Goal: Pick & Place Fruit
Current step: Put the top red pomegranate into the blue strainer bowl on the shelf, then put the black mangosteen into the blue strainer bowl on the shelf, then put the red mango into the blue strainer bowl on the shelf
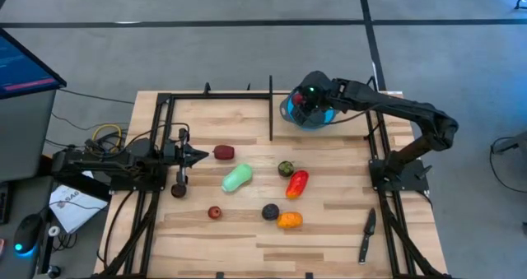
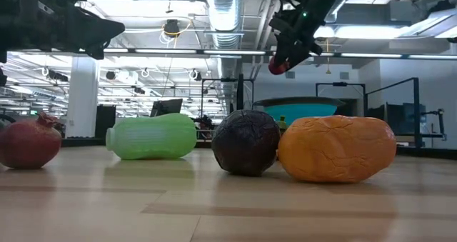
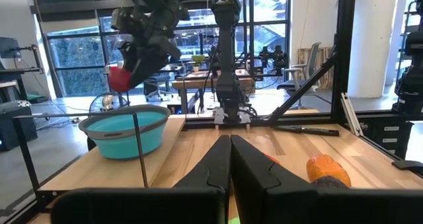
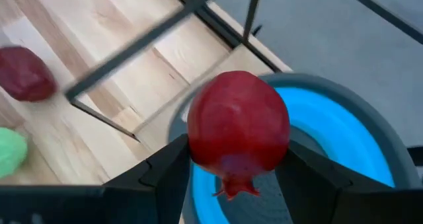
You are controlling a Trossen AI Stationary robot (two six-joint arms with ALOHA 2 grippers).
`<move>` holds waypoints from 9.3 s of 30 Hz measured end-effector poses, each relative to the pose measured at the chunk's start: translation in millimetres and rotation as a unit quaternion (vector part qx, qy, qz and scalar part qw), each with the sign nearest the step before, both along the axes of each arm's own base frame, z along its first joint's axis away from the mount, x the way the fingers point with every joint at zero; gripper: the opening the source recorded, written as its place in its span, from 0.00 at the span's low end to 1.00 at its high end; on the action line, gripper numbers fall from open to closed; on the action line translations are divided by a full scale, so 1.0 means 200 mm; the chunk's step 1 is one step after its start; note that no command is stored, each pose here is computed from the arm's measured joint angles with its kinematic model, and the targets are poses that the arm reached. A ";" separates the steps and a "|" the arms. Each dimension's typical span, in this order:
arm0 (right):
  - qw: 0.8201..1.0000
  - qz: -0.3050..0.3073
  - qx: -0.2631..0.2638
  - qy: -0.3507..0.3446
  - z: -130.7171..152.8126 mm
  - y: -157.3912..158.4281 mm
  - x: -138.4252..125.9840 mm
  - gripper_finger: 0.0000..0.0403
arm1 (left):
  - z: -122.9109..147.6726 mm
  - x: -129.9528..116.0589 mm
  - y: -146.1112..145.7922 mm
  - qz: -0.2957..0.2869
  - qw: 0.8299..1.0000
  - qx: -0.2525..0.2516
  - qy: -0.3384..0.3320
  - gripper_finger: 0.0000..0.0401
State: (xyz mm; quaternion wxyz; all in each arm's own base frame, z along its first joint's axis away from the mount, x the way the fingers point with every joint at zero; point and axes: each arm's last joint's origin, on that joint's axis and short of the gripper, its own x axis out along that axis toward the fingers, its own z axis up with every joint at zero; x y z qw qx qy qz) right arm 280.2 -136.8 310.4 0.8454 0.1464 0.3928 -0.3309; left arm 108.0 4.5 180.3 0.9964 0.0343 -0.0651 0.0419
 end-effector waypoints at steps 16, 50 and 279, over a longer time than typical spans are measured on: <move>0.999 -0.019 -0.018 -0.031 -0.04 -0.10 -0.01 0.50 | 0.00 0.00 0.00 0.000 1.000 0.000 -0.002 0.01; 0.987 -0.134 0.073 0.051 -0.51 -0.33 -0.07 0.63 | 0.01 0.00 0.00 0.000 1.000 0.000 -0.013 0.01; 0.984 -0.149 -0.085 0.043 -0.43 -0.11 -0.24 0.44 | 0.05 -0.01 0.00 0.015 0.999 -0.002 -0.051 0.01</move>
